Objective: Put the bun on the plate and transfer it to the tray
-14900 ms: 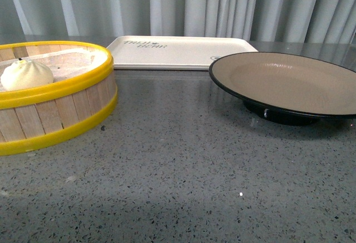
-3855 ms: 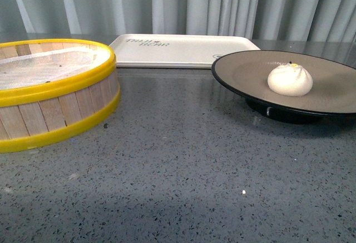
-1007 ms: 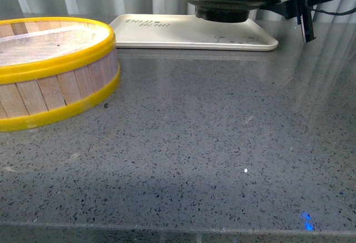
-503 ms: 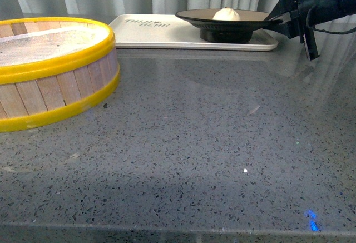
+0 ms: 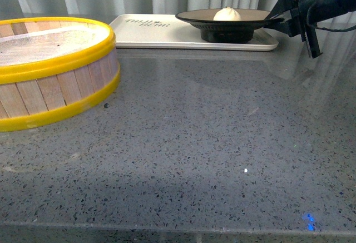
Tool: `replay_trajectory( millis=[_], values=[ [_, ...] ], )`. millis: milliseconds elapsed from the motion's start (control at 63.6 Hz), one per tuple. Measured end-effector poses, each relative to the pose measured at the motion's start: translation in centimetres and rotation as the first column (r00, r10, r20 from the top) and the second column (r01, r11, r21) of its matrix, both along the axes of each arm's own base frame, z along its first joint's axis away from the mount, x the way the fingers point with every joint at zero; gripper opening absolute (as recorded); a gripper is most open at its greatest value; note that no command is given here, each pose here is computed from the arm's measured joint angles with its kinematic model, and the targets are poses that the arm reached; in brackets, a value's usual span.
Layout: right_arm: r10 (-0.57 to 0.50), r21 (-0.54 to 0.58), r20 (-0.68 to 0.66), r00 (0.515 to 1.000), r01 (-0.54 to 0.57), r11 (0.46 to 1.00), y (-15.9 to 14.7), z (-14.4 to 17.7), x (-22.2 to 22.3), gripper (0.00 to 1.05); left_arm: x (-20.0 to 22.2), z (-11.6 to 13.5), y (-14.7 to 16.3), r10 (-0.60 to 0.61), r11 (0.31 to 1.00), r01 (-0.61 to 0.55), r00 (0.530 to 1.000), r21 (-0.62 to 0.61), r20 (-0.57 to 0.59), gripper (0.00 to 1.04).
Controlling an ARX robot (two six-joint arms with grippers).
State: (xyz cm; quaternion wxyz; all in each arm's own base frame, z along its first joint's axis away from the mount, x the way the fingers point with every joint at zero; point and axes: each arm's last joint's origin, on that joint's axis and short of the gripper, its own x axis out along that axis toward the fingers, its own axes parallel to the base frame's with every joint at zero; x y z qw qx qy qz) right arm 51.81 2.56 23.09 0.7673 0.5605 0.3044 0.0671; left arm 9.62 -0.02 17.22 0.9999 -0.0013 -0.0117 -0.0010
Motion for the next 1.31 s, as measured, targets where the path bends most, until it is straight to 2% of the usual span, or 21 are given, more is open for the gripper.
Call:
replay_trajectory(
  millis=[252,283,834,1070,1306],
  values=[
    [-0.01,-0.011,-0.005,1.0,0.01,1.0,-0.2,0.1,0.0,0.03,0.0,0.0,0.0,0.0,1.0,0.0,1.0,0.0,0.0,0.98],
    [-0.011,-0.014,-0.004,1.0,0.011,1.0,-0.2,0.1,0.0,0.05,0.0,0.0,0.0,0.0,1.0,0.0,1.0,0.0,0.0,0.98],
    [-0.027,0.005,0.016,0.999,0.027,1.0,-0.8,1.4,-0.5,0.97,0.0,0.0,0.0,0.0,1.0,0.0,1.0,0.0,0.0,0.98],
    [-0.043,0.012,0.022,0.999,0.043,0.999,-0.9,2.4,-1.7,0.96,0.0,0.0,0.0,0.0,1.0,0.0,1.0,0.0,0.0,0.98],
    [-0.102,0.014,0.005,0.995,0.101,0.995,-2.4,2.4,-4.4,0.96,0.0,0.0,0.0,0.0,1.0,0.0,1.0,0.0,0.0,0.98]
  ],
)
